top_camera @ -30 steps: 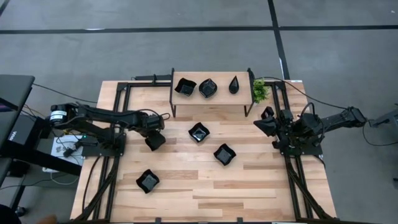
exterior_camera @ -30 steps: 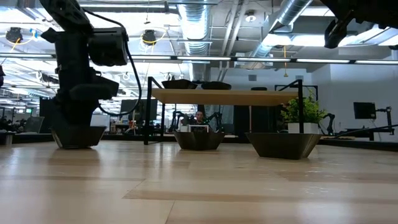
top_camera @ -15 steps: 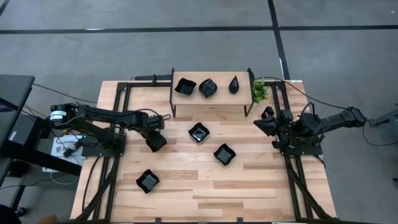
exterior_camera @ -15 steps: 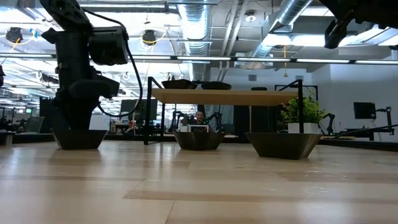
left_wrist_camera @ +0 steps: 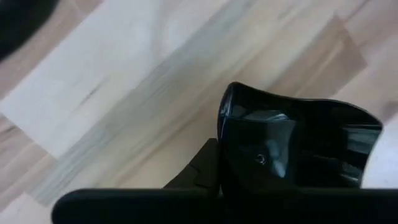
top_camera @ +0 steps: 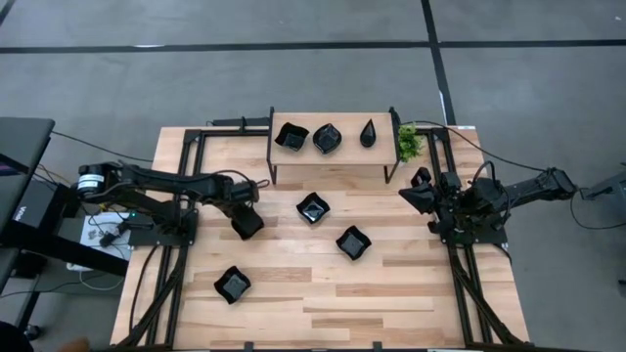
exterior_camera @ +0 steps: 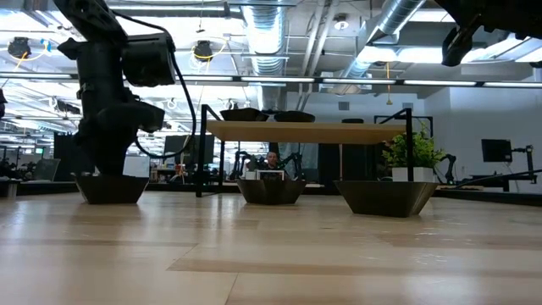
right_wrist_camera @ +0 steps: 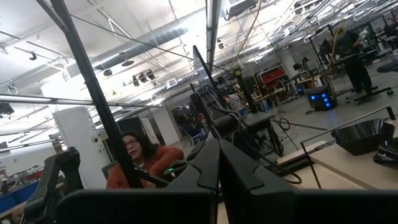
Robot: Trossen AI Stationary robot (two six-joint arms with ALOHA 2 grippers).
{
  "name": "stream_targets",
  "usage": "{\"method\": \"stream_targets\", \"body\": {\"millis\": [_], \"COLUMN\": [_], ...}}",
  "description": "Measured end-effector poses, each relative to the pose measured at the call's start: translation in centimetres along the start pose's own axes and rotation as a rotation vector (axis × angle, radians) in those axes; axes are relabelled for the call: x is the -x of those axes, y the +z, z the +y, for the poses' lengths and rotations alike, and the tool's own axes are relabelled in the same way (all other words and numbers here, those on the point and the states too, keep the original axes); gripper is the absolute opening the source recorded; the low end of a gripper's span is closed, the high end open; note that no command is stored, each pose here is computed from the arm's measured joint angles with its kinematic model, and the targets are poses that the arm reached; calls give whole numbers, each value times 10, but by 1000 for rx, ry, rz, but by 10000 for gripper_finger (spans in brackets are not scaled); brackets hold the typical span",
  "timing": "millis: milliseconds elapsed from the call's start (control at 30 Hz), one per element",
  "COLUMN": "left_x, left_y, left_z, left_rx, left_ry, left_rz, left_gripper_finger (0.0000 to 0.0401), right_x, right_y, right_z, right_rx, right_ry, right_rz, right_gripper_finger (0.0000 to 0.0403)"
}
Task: Pick & Place Mini shaped plates
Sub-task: Stack the distorted square plate on top of the other distorted square plate on the shelf
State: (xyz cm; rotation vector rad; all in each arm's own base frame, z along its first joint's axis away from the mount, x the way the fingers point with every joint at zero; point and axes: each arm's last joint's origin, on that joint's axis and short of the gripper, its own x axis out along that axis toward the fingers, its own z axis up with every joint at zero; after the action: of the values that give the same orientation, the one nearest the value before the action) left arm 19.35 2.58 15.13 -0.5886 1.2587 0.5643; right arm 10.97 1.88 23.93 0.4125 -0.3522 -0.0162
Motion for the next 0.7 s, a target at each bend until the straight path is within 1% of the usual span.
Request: {"method": "stream_targets", "body": {"millis": [100,200,300,467,567,700], "left_x": [7,20,44,89,116,151], "left_y": [-1,-1,3,12,23,45], "left_z": [-1,-1,-5,-14,-20,-25], "left_rx": [6,9,12,-3,-17,-47], "left_ry": [-60,-129,-227,-348,-382,-387], "left_rz": [-7,-40,-115,-261,-356,-490], "left_gripper_finger": [6,6,5,5,4,4], "right_x": [0,0,0,0,0,0], "right_y": [0,0,0,0,0,-1], "right_z": [0,0,0,0,0,0], "right_rx": [0,0,0,1,1,3], "right_ry": [0,0,0,0,-1,-3], "right_rz": [0,0,0,2,3,9], "right_gripper_finger": [0,0,0,0,0,0]}}
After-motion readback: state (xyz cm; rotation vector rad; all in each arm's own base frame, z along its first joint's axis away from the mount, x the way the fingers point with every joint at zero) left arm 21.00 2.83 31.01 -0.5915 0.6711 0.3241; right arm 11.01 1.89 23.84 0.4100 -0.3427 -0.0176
